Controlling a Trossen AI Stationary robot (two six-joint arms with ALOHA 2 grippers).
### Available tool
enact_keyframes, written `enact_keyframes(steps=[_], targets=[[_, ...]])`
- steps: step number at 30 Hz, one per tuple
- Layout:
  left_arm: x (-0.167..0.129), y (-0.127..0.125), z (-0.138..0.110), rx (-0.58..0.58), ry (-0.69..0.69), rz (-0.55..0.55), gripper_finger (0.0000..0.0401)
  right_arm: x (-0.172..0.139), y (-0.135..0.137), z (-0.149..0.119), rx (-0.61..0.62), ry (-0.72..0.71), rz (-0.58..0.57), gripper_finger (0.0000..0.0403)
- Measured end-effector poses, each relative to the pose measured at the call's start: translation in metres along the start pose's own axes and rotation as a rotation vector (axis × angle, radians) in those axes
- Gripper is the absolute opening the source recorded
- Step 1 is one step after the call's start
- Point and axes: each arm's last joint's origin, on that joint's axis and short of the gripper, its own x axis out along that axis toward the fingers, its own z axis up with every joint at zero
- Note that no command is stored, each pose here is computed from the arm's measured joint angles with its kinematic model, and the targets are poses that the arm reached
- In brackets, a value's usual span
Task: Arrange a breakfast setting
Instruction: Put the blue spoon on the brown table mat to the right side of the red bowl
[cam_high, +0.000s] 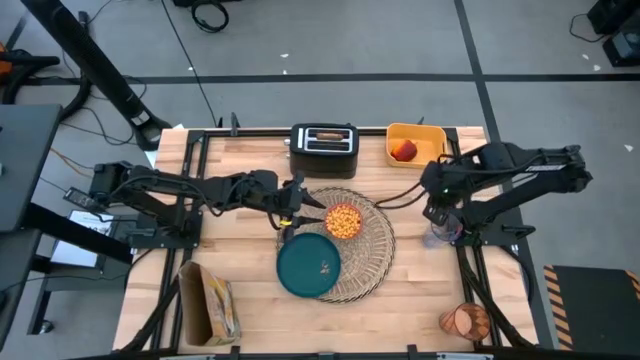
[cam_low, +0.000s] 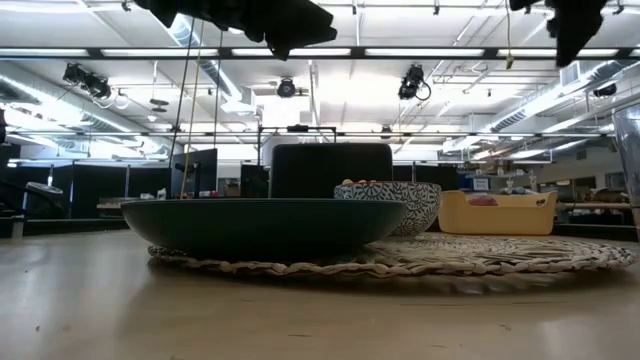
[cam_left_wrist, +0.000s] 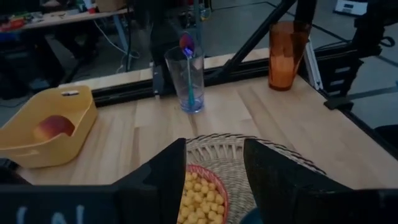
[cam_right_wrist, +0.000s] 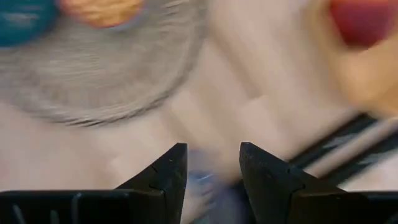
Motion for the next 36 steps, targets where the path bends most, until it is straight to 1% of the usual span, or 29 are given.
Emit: enact_keyframes(steps=[1, 3, 6, 9, 12, 16, 20, 24, 28, 32, 34, 36], targets=[[0.000, 0.000, 0.000, -0.012, 0.001, 0.002, 0.0169, -0.003, 0.001, 0.001, 0.047, 0.019, 0.039, 0.0153], [0.000, 0.000, 0.000, -0.021, -0.002, 0.003, 0.0169, -0.006, 0.000, 0.001, 0.136, 0.070, 0.055, 0.0153], [0.000, 0.000, 0.001, -0.042, -0.010, 0.005, 0.0169, -0.007, 0.001, -0.001, 0.222, 0.122, 0.114, 0.0153], [0.000, 0.000, -0.001, -0.082, 0.006, 0.003, 0.0169, -0.007, 0.003, -0.006, 0.306, 0.193, 0.149, 0.0153], [0.000, -0.001, 0.000, -0.119, 0.004, 0.002, 0.0169, -0.007, 0.006, -0.009, 0.410, 0.249, 0.169, 0.0154], [0.000, -0.001, -0.001, -0.183, 0.009, 0.001, 0.0169, -0.009, 0.012, -0.016, 0.501, 0.342, 0.197, 0.0154], [0.000, -0.004, -0.001, -0.248, 0.016, 0.000, 0.0169, -0.011, 0.018, -0.024, 0.594, 0.431, 0.195, 0.0153], [0.001, -0.014, -0.002, -0.252, 0.047, 0.033, 0.0169, -0.003, 0.025, -0.036, 0.659, 0.522, 0.134, 0.0153], [0.001, -0.027, -0.004, -0.247, 0.087, 0.067, 0.0169, 0.015, 0.027, -0.047, 0.730, 0.549, 0.015, 0.0153], [0.001, -0.040, -0.004, -0.228, 0.100, 0.084, 0.0169, 0.034, 0.026, -0.056, 0.762, 0.594, -0.080, 0.0155], [0.001, -0.044, -0.004, -0.220, 0.100, 0.093, 0.0169, 0.040, 0.024, -0.059, 0.774, 0.594, -0.112, 0.0156], [0.000, -0.047, -0.003, -0.206, 0.099, 0.110, 0.0169, 0.045, 0.021, -0.060, 0.790, 0.555, -0.140, 0.0156]])
